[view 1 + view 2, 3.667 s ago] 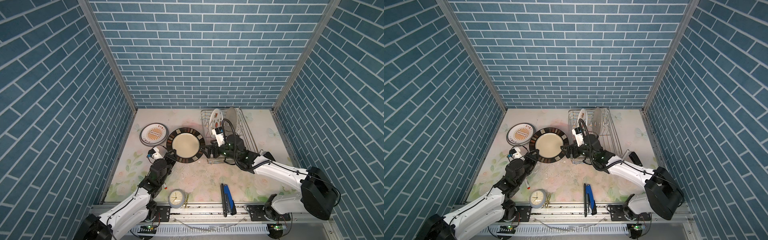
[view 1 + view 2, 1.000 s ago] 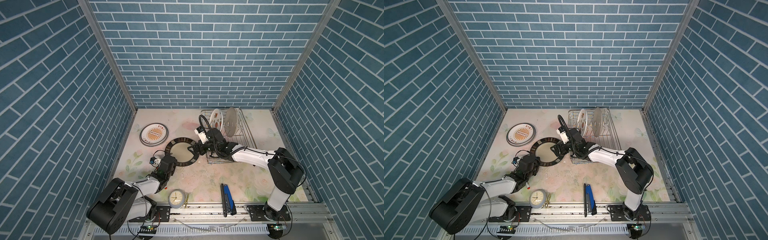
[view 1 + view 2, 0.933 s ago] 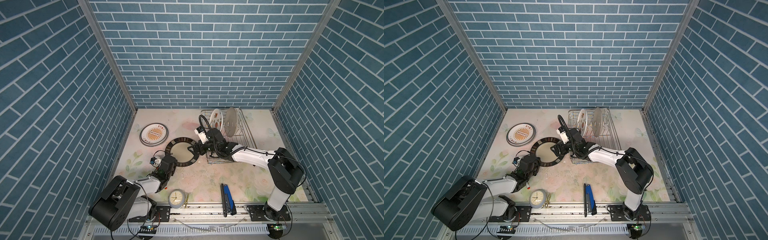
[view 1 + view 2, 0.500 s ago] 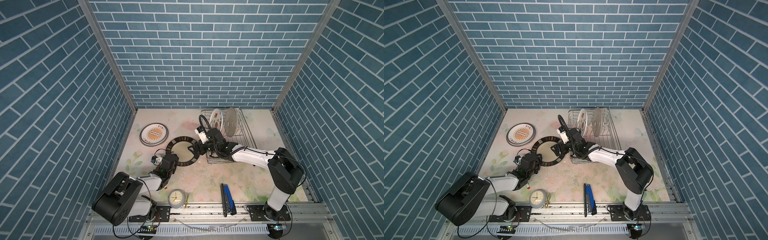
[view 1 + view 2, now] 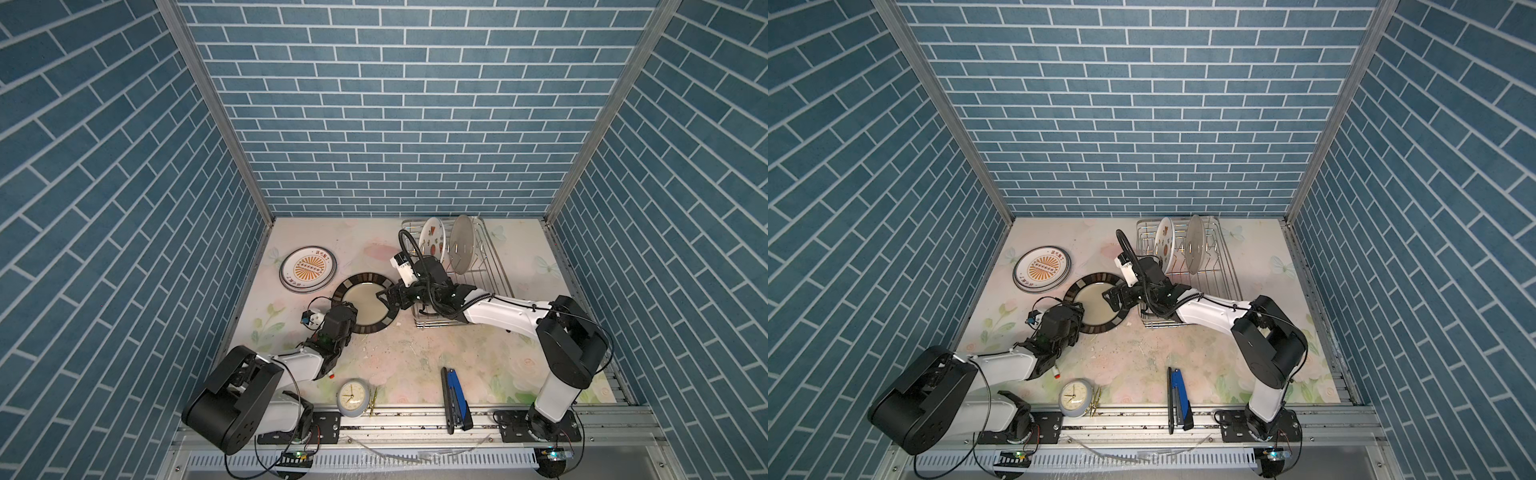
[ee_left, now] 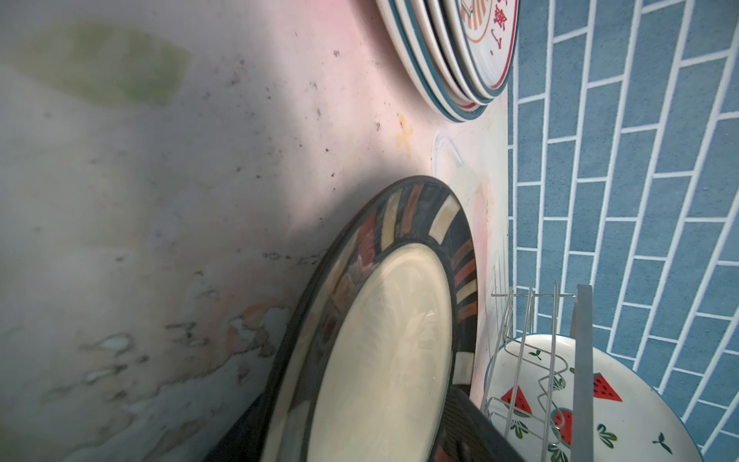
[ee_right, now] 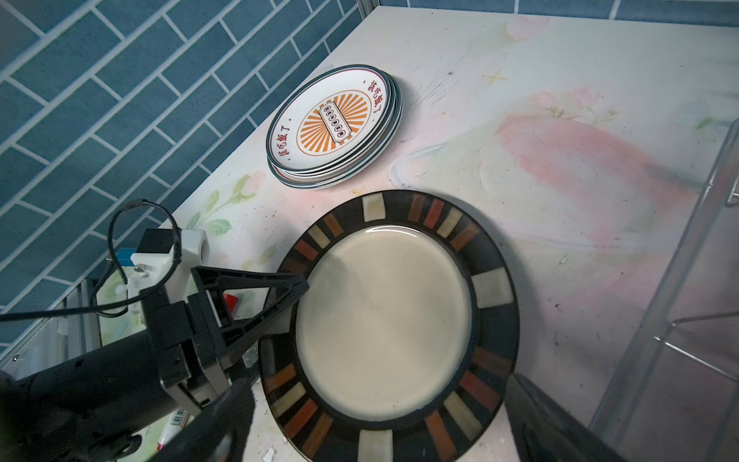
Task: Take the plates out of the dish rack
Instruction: 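Lower the striped plate flat onto the table beside the sunburst stack with the left gripper, then open the left gripper and draw it back while the right gripper moves to the rack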
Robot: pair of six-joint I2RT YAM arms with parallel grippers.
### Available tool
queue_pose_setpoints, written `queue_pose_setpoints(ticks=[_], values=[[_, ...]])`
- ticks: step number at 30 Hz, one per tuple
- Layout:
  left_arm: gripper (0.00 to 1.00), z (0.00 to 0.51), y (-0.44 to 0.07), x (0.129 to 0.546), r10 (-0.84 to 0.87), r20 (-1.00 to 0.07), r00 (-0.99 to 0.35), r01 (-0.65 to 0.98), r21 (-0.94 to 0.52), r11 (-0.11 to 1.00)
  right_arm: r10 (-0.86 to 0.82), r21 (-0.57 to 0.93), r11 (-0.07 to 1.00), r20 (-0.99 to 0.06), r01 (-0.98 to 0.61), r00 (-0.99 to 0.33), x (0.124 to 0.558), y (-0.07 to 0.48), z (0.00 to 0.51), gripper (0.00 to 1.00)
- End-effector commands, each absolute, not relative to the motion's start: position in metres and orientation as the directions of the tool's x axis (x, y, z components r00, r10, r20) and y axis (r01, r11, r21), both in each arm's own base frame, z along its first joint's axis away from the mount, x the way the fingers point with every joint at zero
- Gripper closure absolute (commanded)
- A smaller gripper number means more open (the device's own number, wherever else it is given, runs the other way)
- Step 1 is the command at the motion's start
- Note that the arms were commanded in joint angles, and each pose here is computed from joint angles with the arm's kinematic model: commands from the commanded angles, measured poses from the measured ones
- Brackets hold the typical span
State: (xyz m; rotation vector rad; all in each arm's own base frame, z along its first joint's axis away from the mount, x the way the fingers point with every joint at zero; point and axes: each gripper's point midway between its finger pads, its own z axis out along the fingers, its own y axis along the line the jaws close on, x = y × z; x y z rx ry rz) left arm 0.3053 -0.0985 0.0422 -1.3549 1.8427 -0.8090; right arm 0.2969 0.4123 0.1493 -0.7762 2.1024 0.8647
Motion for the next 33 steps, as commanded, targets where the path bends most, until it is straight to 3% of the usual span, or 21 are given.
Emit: queue_pose_setpoints(ticks=[1,5,13,21,25,33], values=[[0.24,0.050,-0.089,0.307,-0.967,-0.200,-0.161,-0.514,-0.819,0.255,-0.242,0.295,0.595,-0.821,-0.747,-0.517,0.295,0.408,0.162,0.01],[0.09,0.061,-0.077,0.303,-0.954,-0.265,-0.140,-0.502,-0.812,0.299,-0.227,0.291,0.597,-0.833,-0.748,-0.505,0.296,0.406,0.169,0.01],[0.00,0.081,-0.054,0.284,-0.930,-0.352,-0.108,-0.500,-0.789,0.356,-0.216,0.273,0.605,-0.848,-0.748,-0.484,0.297,0.402,0.182,0.01],[0.01,0.089,-0.088,0.298,-0.917,-0.312,-0.248,-0.421,-0.818,0.392,-0.211,0.254,0.621,-0.857,-0.742,-0.470,0.298,0.395,0.191,0.01],[0.00,0.112,-0.088,0.309,-0.866,-0.428,-0.260,-0.372,-0.783,0.498,-0.197,0.211,0.666,-0.876,-0.716,-0.441,0.302,0.382,0.201,0.01],[0.00,0.159,-0.108,0.313,-0.727,-0.612,-0.312,-0.107,-0.737,0.667,-0.110,0.131,0.791,-0.930,-0.598,-0.349,0.313,0.336,0.241,0.01]])
